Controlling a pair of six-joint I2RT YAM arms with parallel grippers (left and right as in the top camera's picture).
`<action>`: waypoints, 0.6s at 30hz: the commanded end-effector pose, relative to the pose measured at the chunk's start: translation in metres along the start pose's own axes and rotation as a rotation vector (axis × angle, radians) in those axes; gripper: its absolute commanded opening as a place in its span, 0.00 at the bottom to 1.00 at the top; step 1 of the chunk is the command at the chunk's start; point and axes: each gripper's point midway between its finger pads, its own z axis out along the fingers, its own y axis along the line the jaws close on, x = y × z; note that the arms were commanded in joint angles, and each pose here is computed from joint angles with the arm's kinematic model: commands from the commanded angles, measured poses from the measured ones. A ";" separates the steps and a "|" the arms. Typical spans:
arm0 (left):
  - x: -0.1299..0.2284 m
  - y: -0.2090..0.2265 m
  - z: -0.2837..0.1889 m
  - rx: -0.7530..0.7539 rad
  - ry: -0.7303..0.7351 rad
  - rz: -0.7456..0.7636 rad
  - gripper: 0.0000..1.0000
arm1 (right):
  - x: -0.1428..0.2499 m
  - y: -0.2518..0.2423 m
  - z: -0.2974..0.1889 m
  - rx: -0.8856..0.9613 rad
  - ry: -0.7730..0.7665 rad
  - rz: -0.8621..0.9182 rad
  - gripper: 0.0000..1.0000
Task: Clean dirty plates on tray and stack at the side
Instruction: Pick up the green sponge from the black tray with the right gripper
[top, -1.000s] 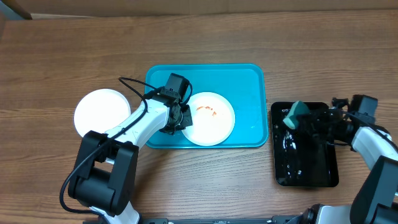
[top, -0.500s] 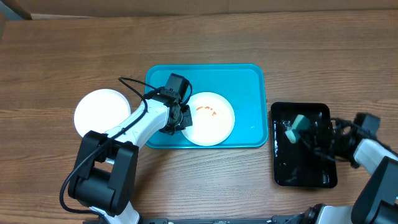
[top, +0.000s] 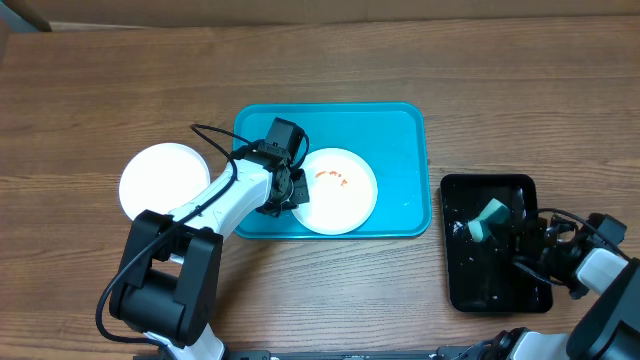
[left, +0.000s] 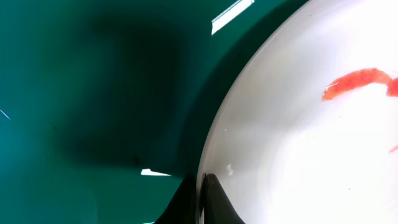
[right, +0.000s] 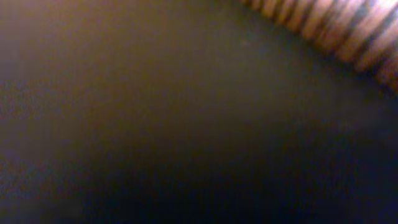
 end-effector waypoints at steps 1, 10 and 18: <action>0.004 0.003 -0.003 -0.010 0.004 0.032 0.04 | -0.013 0.012 -0.005 0.012 -0.015 -0.111 0.04; -0.003 -0.012 -0.003 0.062 -0.020 0.121 0.04 | -0.028 0.044 -0.034 0.113 0.005 -0.287 0.04; -0.006 -0.028 -0.005 0.144 -0.033 0.198 0.04 | -0.024 0.062 -0.046 0.204 0.037 -0.404 0.04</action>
